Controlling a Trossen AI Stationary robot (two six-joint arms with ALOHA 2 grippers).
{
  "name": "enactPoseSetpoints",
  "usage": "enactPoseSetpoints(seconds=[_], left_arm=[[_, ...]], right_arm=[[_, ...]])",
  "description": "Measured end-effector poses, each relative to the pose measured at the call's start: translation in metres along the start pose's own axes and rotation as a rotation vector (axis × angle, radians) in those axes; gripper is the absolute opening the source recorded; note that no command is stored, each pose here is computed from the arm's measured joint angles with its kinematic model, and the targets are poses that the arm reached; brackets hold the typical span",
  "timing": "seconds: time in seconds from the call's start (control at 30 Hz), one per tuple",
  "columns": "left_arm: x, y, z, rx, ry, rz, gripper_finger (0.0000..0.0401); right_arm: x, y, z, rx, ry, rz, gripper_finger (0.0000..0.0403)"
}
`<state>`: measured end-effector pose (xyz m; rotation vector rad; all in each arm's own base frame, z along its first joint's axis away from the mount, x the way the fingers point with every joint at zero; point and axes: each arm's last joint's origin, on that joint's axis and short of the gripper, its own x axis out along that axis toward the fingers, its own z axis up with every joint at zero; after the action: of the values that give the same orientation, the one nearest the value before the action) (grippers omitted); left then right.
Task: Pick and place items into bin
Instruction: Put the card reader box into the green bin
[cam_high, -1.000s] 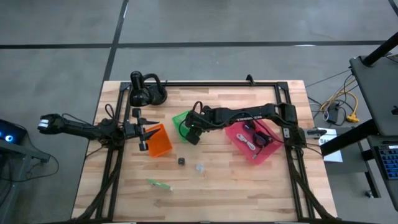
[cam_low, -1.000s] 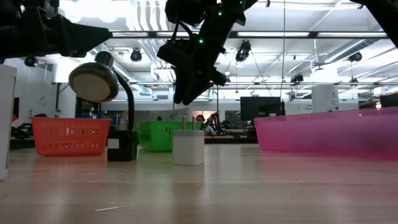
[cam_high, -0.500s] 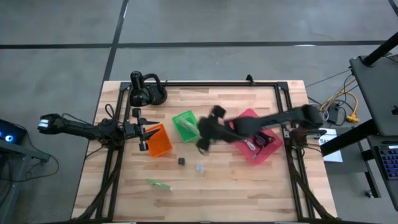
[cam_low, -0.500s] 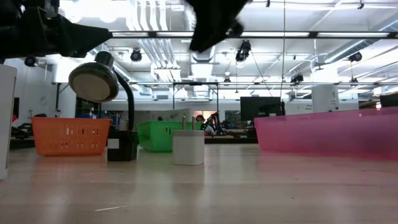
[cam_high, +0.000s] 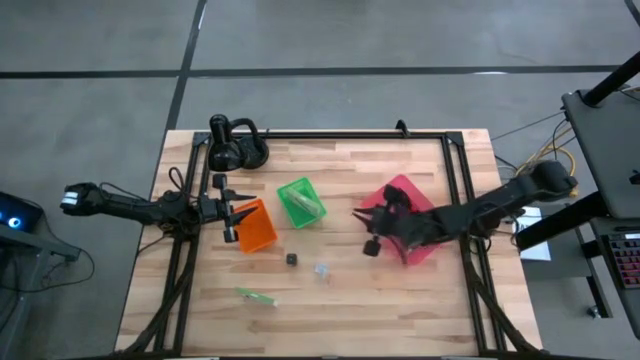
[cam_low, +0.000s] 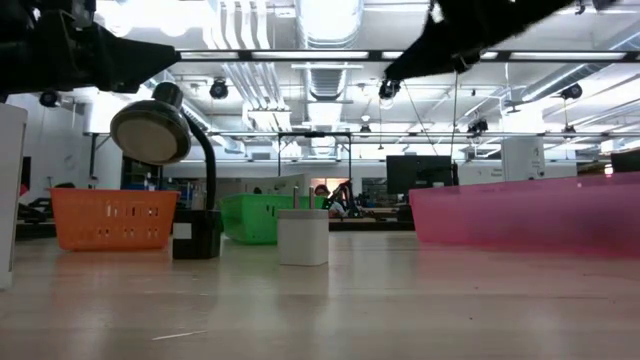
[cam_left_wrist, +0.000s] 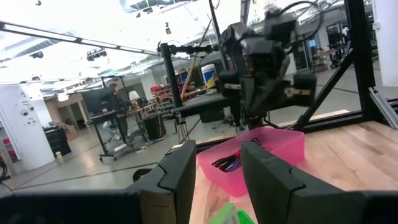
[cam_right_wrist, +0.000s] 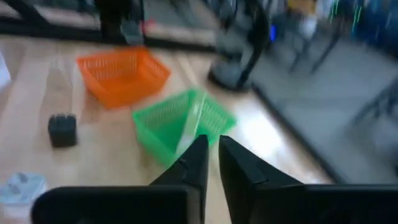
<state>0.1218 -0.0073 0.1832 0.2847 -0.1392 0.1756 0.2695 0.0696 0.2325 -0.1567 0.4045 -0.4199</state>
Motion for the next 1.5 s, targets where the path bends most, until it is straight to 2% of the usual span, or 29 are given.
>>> enactPoseSetpoints(seconds=[0.1, 0.2, 0.27, 0.33, 0.4, 0.5, 0.6, 0.8, 1.03, 1.1, 1.23, 1.33, 1.5], left_arm=[[0.0, 0.0, 0.0, 0.001, -0.001, 0.001, 0.0113], [0.0, 0.0, 0.001, 0.004, -0.013, 0.006, 0.0113], [0.0, 0.001, 0.004, -0.005, -0.04, 0.014, 0.0113], [0.0, 0.003, 0.008, -0.02, -0.067, 0.02, 0.0113], [0.002, 0.003, 0.014, -0.06, -0.084, -0.003, 0.0113], [0.005, 0.005, 0.033, -0.129, -0.17, -0.107, 0.0113], [0.01, 0.005, 0.047, -0.152, -0.2, -0.174, 0.0113], [0.032, 0.002, 0.057, -0.073, -0.042, -0.219, 0.0113], [0.064, -0.012, 0.064, -0.05, 0.183, -0.314, 0.0113], [0.073, -0.013, 0.075, -0.061, 0.182, -0.321, 0.0113], [0.087, -0.018, 0.084, -0.053, 0.274, -0.36, 0.0113], [0.098, -0.019, 0.095, -0.063, 0.271, -0.361, 0.0115], [0.114, -0.024, 0.098, -0.064, 0.296, -0.365, 0.0161]], right_arm=[[-0.01, -0.009, -0.015, -0.103, -0.177, 0.044, 0.0013], [-0.02, -0.013, -0.026, -0.229, -0.391, 0.164, 0.0009], [-0.027, -0.017, -0.03, -0.226, -0.504, 0.205, 0.0009], [-0.03, -0.021, -0.036, -0.208, -0.552, 0.202, 0.0009], [-0.031, -0.022, -0.043, -0.213, -0.55, 0.202, 0.0009], [-0.031, -0.023, -0.052, -0.227, -0.528, 0.208, 0.0009], [-0.031, -0.023, -0.059, -0.231, -0.507, 0.215, 0.0009], [-0.037, -0.03, -0.053, -0.249, -0.564, 0.137, 0.0009], [-0.036, -0.036, -0.052, -0.302, -0.566, 0.088, 0.0009], [-0.034, -0.038, -0.051, -0.307, -0.561, 0.073, 0.0009], [-0.03, -0.043, -0.05, -0.303, -0.554, 0.045, 0.0009], [-0.028, -0.046, -0.05, -0.302, -0.548, 0.029, 0.0009], [-0.025, -0.05, -0.05, -0.299, -0.539, 0.006, 0.0009]])
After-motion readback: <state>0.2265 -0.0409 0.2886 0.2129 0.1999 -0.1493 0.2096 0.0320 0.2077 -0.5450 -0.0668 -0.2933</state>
